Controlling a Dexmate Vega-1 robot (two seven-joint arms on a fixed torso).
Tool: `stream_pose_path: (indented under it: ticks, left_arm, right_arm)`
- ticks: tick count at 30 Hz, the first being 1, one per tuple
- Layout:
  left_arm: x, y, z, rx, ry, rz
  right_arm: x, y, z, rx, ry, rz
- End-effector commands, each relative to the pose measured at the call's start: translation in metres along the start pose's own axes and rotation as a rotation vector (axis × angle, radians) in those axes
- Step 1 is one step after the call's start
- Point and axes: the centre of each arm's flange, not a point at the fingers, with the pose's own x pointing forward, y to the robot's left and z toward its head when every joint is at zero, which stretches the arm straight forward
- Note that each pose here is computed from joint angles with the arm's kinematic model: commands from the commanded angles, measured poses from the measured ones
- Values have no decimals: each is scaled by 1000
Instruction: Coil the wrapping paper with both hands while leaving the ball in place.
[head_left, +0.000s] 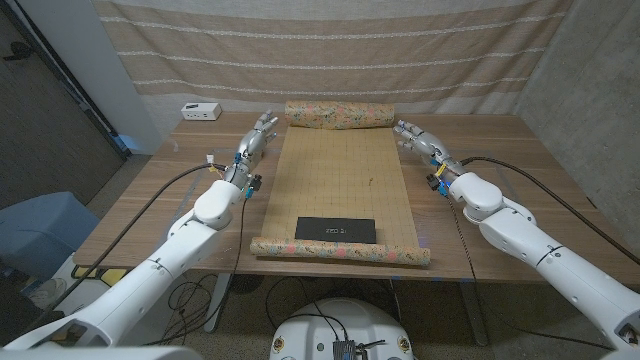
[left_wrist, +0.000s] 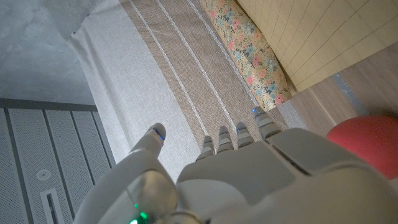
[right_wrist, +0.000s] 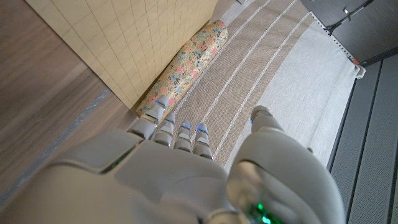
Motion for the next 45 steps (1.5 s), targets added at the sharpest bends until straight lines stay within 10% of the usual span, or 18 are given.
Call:
stream_pose_path:
  ticks: [1,45]
  left_arm:
    - [-18,-14,27,124,-47,-62]
    - [-69,-48,79,462,-60,-286]
  right_arm:
    - [-22,17,28,-139,-4,73]
    - [-89,51,75,-493,56,237]
